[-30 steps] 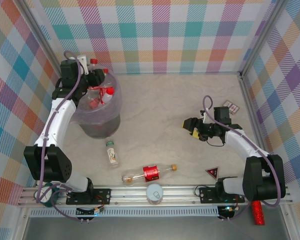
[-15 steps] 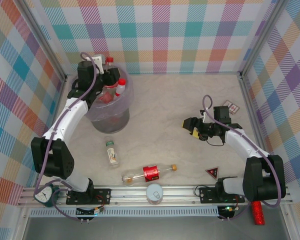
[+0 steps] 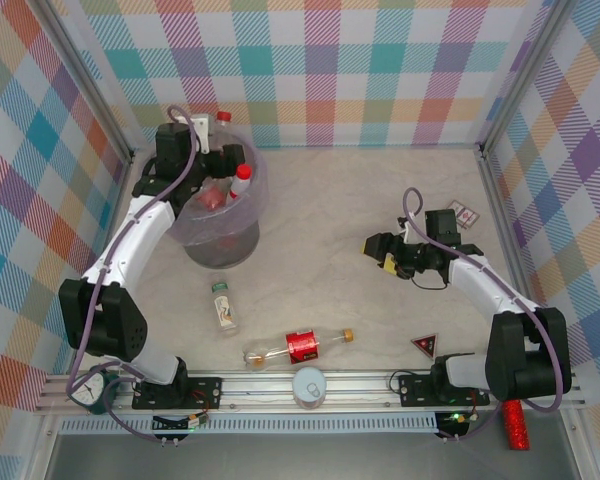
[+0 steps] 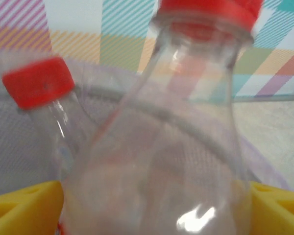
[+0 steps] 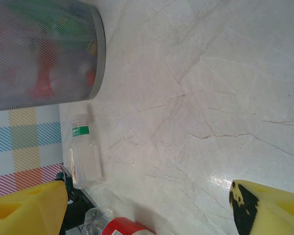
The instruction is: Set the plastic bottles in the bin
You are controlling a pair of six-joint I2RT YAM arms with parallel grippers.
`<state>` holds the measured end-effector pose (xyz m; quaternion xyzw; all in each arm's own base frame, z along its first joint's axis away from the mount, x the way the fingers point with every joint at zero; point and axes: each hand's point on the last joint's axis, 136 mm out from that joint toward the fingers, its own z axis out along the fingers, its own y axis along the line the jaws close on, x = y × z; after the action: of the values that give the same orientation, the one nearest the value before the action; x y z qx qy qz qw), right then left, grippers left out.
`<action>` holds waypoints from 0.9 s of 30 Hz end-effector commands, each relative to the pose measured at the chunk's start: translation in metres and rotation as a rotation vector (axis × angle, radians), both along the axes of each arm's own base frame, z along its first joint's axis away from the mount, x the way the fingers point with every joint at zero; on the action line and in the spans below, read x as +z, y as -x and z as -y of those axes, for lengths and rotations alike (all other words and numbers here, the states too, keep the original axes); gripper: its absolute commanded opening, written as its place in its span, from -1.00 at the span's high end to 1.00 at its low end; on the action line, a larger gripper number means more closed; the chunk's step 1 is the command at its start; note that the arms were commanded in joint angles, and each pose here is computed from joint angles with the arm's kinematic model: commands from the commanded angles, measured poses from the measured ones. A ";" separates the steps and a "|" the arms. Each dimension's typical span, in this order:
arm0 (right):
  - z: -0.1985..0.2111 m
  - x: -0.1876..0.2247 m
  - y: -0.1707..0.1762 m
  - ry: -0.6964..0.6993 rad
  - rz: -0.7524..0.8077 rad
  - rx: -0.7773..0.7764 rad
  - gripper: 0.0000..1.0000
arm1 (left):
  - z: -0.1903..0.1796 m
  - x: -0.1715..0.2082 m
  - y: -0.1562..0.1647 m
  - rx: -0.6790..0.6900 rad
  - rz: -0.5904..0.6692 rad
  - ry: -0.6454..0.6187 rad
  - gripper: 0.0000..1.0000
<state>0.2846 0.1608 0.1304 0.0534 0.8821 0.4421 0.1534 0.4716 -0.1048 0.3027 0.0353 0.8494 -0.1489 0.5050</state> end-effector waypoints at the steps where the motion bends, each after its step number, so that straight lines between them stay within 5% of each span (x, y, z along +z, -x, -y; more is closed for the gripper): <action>1: -0.005 0.008 -0.005 0.001 0.029 0.022 -0.72 | -0.001 0.009 0.014 -0.032 -0.052 -0.060 -0.90; 11: -0.006 0.011 -0.006 0.002 0.038 0.026 -0.71 | -0.002 0.096 0.035 -0.060 0.097 -0.070 -0.99; 20: 0.000 0.012 0.010 0.057 -0.007 0.041 -0.70 | 0.005 0.104 0.074 -0.094 0.079 -0.199 -0.85; 27: -0.002 0.001 0.085 0.086 -0.233 0.107 -0.68 | 0.068 0.076 0.133 -0.273 -0.041 -0.325 -0.79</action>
<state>0.2428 0.1617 0.1384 0.0483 0.9047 0.4123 0.0964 0.3693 -0.1686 0.3866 0.1963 0.8474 -0.1008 0.4830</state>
